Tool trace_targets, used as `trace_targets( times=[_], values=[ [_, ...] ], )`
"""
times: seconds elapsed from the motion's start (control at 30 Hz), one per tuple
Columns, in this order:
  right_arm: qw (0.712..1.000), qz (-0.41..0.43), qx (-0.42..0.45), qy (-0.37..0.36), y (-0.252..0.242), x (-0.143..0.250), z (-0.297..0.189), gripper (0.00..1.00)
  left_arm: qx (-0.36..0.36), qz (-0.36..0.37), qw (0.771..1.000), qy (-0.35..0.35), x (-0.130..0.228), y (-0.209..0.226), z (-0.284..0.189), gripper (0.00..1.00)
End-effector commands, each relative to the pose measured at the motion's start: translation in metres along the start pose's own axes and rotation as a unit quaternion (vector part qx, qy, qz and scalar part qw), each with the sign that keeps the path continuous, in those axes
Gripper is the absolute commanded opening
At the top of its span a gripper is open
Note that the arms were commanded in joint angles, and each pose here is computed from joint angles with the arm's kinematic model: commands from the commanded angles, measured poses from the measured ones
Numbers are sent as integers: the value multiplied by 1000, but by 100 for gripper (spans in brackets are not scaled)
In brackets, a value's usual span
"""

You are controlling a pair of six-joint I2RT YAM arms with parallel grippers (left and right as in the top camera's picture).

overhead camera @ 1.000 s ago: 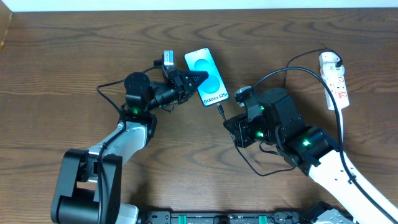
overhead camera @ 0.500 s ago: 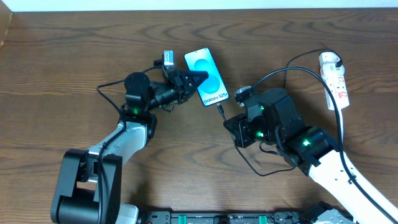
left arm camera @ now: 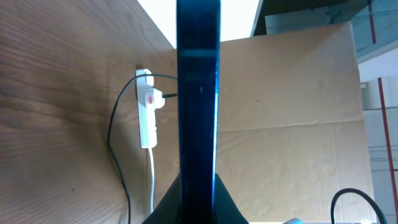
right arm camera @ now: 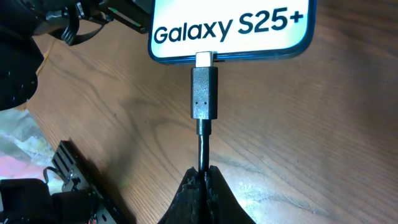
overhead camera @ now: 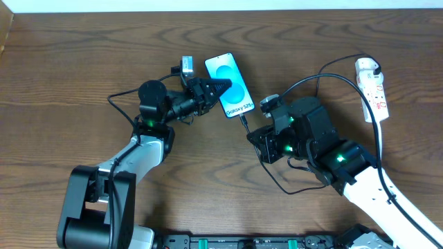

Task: Plug charger to phone and switch on socket
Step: 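Align the plug under the phone port and push it upward into the port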

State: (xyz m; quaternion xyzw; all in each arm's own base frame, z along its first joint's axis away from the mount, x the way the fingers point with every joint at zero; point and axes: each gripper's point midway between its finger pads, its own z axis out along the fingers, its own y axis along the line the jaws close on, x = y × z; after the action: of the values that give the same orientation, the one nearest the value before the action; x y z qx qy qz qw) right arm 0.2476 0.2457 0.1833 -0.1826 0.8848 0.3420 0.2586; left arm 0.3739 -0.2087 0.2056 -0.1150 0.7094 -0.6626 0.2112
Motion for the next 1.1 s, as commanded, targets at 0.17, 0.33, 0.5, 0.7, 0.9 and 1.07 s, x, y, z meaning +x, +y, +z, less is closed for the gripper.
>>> trace_targets(
  times=[0.17, 0.33, 0.5, 0.7, 0.9, 1.07],
  values=[
    [1000, 2, -1, 25, -2, 11, 7, 1, 19, 19, 1000, 7, -4, -19, 2, 7],
    [1000, 3, 0, 26, -2, 12, 7, 1, 19, 19, 1000, 7, -4, -19, 2, 7],
    [1000, 2, 0, 24, -2, 11, 7, 1, 19, 22, 1000, 7, -4, -19, 2, 7],
    [1000, 1, 3, 22, -3, 10, 7, 1, 19, 56, 998, 6, -4, -19, 2, 7],
    [1000, 1, 3, 22, -3, 10, 7, 1, 19, 57, 998, 6, -4, -19, 2, 7],
    [1000, 1, 10, 19, -5, 9, 7, 1, 19, 57, 998, 6, -4, -19, 2, 7]
  ],
)
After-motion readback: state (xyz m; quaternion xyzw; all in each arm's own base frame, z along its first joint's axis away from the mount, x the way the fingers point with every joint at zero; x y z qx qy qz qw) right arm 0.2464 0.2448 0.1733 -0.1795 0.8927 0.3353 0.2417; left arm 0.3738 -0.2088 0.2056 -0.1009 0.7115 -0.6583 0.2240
